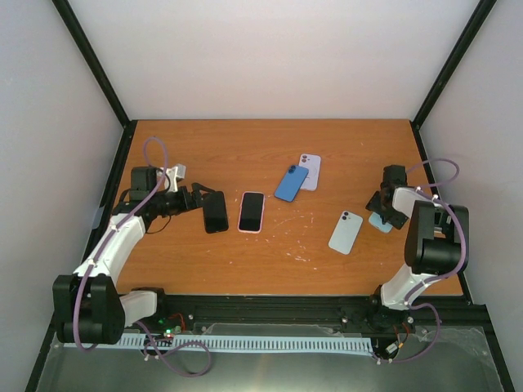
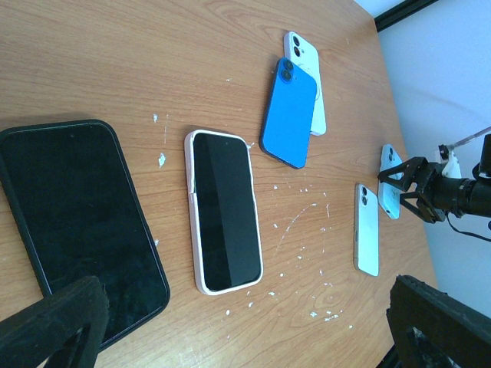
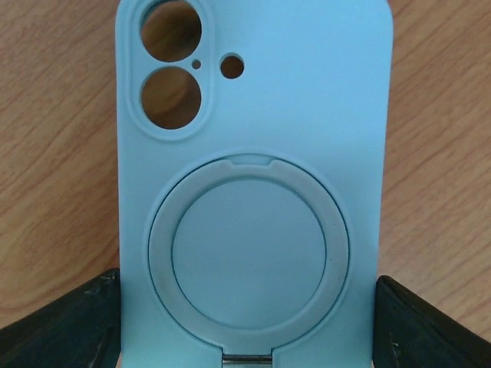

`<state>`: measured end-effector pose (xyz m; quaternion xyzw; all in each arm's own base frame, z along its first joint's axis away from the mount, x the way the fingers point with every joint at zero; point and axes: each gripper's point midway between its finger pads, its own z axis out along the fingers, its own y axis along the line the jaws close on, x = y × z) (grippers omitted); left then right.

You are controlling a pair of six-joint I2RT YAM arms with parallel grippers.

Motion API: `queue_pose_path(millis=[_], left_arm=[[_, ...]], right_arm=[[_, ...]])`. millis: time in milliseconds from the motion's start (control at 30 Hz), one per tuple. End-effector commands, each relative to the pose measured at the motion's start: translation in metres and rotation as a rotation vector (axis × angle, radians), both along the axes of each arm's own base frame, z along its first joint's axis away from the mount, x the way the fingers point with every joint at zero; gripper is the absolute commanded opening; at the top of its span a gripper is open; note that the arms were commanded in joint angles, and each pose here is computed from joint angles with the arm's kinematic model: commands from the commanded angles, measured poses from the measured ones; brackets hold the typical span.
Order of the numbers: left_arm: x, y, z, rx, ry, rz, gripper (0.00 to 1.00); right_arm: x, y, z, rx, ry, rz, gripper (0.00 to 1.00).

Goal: Put the phone into the phone case

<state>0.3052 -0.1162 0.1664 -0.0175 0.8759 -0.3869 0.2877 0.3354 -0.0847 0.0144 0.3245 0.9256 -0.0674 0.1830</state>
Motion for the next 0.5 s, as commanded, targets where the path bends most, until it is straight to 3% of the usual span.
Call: queue_pose_path(millis=[0,167,467], left_arm=[[-0.001,0.0,0.008,0.012,-0.035,-0.013,0.99],[-0.001,0.001,0.012,0.009,-0.049,0.002,1.0],[-0.016,-0.02,0.031,-0.161,-0.051,-0.083,0.98]], right_arm=[[-0.015,-0.003,-0.011,-0.013,0.07,-0.007,0.77],[-0.011,0.008,0.004,0.042,0.001,0.022,0.64],[-0.008,0.071,0.053,0.316,-0.205,0.171,0.6]])
